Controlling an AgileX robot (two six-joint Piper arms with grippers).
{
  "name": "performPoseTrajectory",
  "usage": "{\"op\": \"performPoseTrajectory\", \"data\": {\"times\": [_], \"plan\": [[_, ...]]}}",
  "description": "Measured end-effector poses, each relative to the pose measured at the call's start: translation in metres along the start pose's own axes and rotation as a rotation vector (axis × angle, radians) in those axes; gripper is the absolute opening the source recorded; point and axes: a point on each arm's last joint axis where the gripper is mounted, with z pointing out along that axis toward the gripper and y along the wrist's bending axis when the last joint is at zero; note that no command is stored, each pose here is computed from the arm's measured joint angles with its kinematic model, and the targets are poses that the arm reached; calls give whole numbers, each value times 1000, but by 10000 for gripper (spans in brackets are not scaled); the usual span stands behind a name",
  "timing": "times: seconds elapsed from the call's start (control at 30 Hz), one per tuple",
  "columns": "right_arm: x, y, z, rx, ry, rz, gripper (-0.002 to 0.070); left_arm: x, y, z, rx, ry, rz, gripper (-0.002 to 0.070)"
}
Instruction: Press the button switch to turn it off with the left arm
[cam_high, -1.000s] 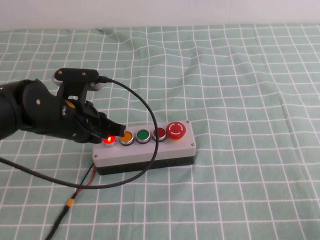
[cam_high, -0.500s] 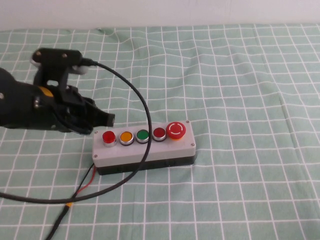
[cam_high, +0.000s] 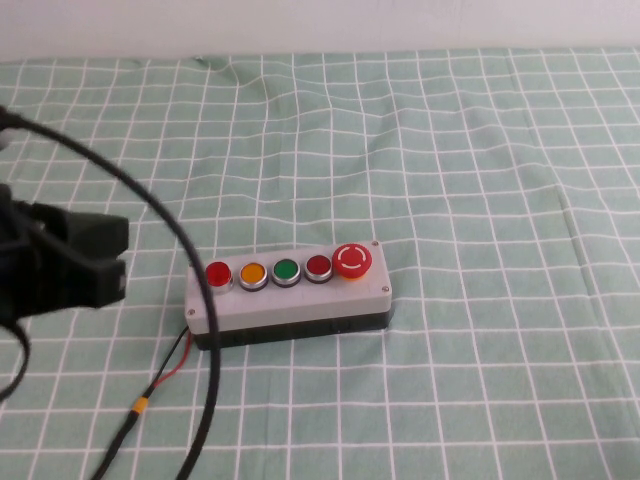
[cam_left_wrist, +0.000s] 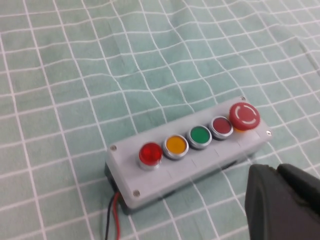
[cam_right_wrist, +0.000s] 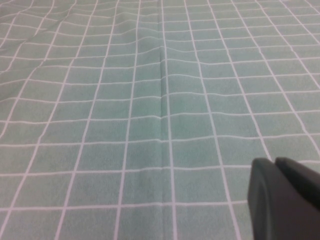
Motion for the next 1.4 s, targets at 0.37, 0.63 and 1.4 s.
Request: {"op": "performPoseTrajectory", "data": {"times": [0.37, 0.63, 1.4], "plan": [[0, 0, 0, 0, 0, 0, -17, 89, -9, -61, 13, -142, -41, -2], [0, 0, 0, 0, 0, 0, -17, 106, -12, -81, 23, -229, -25, -2], [0, 0, 0, 0, 0, 0, -17, 175, 20, -8, -176, -407, 115, -2]]}}
